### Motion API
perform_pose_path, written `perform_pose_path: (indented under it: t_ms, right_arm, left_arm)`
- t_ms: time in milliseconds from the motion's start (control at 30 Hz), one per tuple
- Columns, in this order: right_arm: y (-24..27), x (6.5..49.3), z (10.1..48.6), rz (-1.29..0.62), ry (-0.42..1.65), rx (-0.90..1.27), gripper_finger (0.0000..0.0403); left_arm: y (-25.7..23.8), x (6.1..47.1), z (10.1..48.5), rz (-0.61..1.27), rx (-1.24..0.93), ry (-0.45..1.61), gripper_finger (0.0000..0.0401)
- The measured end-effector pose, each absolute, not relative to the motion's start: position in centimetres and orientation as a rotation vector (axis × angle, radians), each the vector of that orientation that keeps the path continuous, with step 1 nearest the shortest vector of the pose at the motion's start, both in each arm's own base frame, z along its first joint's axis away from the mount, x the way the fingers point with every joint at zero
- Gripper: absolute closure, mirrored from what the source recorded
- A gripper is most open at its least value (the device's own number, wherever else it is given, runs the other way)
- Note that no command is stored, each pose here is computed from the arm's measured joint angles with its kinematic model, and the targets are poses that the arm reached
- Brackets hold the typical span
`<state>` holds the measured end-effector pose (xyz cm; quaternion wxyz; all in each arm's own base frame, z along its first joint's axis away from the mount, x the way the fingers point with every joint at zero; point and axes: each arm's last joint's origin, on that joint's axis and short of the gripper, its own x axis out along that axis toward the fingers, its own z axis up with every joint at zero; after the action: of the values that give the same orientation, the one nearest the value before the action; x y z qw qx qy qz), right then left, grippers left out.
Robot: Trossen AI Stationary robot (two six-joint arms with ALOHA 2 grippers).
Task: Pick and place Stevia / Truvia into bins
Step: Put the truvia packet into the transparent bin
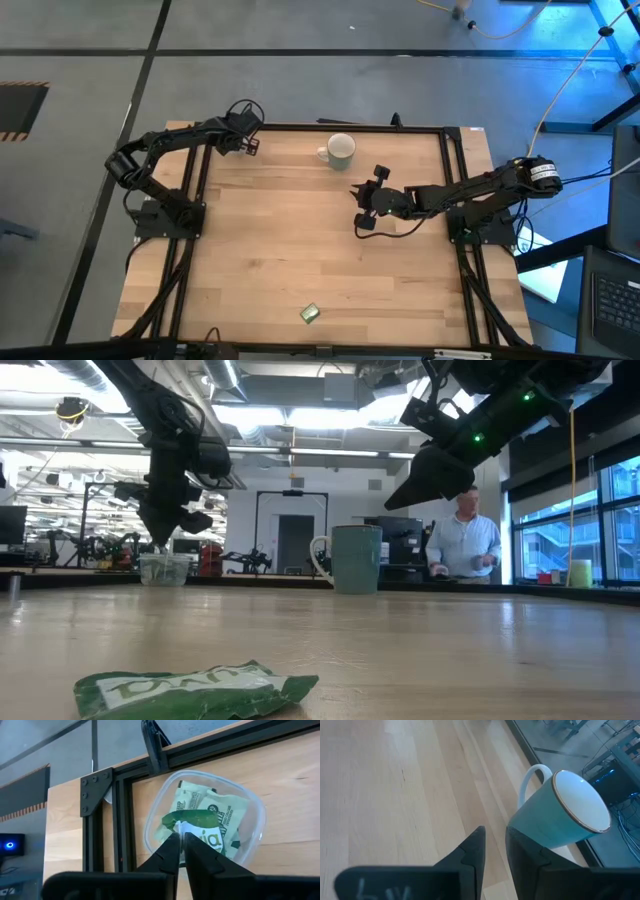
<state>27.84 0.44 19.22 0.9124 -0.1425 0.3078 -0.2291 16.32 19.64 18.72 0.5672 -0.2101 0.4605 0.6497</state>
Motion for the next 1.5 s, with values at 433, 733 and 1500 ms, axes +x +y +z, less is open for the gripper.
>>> perform_pose_path:
  t_ms: [433,733,1500]
  right_arm:
    - [0.4,27.8,19.2,-0.472,0.634,-0.294,0.0324]
    - [0.4,27.9,19.2,-0.466,0.637,-0.312,0.0324]
    - [2.7,28.9,20.3,0.153,0.463,-0.141,0.0324]
  left_arm:
    - [19.7,16.2,18.9,1.552,-0.419,1.100,0.0313]
    - [15.9,19.0,21.9,1.320,-0.258,0.990,0.0316]
    - [-2.9,24.3,18.8,-0.034,-0.238,0.407,0.0315]
